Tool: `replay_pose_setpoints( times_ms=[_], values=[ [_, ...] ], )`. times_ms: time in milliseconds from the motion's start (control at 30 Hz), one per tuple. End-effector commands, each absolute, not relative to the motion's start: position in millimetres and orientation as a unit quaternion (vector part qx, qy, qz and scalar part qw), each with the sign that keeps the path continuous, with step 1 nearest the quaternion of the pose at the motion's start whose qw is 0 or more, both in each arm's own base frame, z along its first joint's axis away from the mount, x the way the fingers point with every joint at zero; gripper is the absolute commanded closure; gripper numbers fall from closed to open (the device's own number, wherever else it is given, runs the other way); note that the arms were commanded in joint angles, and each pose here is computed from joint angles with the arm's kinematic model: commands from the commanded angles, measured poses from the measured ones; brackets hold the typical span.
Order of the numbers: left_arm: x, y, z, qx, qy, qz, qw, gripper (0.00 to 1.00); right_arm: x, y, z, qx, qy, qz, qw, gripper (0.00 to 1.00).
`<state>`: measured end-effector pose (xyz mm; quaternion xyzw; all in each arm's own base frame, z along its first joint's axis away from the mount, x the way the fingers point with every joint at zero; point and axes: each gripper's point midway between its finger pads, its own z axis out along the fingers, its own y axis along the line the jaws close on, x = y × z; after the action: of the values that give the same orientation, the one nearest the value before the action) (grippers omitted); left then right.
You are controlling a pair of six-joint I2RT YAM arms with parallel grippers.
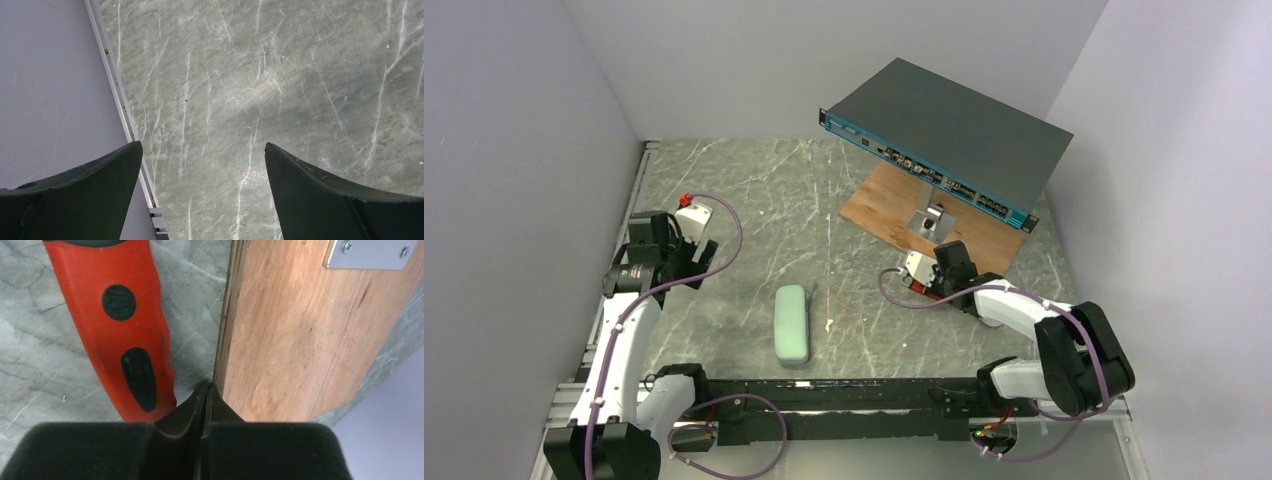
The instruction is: Open the umbrella
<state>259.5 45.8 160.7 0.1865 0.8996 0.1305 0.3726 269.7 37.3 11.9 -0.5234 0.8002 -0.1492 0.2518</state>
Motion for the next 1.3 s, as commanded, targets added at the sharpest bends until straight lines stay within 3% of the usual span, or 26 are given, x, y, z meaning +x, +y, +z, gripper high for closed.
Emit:
replay_pose_setpoints(
  times_ms=[0,467,1033,1167,1267],
  values=[
    [265.9,44.2,178.8,0.179,0.893,0.131,0.393,0.02,281.6,21.6,2.3,-0.514,0.793,-0.207,0.254,1.0],
    [269.3,44.1,184.9,0.188,0.889,0.133,0.397,0.02,341.9,-86.2,11.2,-0.361,0.839,-0.331,0.237,1.0],
    [269.0,27.5,180.5,0.213,0.892,0.087,0.388,0.02,417.7,-97.0,17.7,-0.333,0.842,-0.338,0.256,1.0],
    [268.5,-5.4,177.8,0.297,0.862,0.041,0.41,0.02,423.1,-86.1,18.0,-0.341,0.845,-0.32,0.26,1.0],
    [271.4,-56.9,174.6,0.429,0.799,0.026,0.42,0.02,413.6,-77.8,15.5,-0.362,0.842,-0.299,0.264,1.0]
  ],
)
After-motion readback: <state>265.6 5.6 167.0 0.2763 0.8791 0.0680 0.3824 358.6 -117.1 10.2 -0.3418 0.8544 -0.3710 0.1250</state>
